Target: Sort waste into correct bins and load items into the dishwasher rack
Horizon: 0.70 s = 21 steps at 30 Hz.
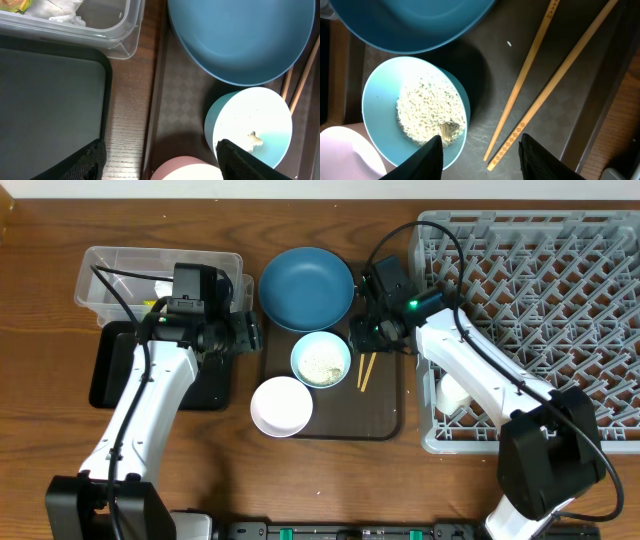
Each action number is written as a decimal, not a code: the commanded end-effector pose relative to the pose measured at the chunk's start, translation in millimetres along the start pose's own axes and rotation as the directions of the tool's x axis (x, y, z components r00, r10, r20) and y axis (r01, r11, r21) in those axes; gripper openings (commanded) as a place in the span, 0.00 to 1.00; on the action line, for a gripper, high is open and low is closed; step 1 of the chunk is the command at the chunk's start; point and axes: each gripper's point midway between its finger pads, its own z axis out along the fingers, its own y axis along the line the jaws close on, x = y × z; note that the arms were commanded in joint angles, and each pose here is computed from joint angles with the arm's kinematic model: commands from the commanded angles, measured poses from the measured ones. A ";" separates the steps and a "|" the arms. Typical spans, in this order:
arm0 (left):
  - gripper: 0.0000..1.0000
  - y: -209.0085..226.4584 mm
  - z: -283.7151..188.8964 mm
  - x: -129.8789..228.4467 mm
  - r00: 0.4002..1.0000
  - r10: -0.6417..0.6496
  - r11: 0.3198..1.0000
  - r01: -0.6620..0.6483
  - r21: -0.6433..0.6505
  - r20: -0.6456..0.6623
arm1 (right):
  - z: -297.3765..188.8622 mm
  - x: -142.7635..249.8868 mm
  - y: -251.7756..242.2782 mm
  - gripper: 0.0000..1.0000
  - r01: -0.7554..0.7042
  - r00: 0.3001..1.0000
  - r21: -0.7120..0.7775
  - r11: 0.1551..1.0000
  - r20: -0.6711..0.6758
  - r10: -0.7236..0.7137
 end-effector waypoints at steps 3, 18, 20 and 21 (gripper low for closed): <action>0.73 -2.4 0.3 4.6 1.000 0.012 1.000 -0.011 0.018 -0.015 | 3.4 3.6 1.6 0.48 -0.007 1.000 0.003 1.000 -0.010 0.008; 0.73 -27.6 1.9 15.8 0.994 0.104 0.991 -0.100 0.089 -0.044 | 2.7 0.8 7.5 0.50 -0.034 0.999 -0.045 0.998 -0.010 0.034; 0.73 -36.6 2.8 19.6 0.991 0.128 0.987 -0.123 0.100 -0.049 | 1.9 -0.6 9.7 0.50 -0.039 0.999 -0.069 0.997 -0.011 0.038; 0.73 -42.2 3.3 22.3 0.988 0.144 0.985 -0.137 0.107 -0.053 | 1.4 -1.3 9.9 0.51 -0.043 0.999 -0.079 0.996 -0.012 0.042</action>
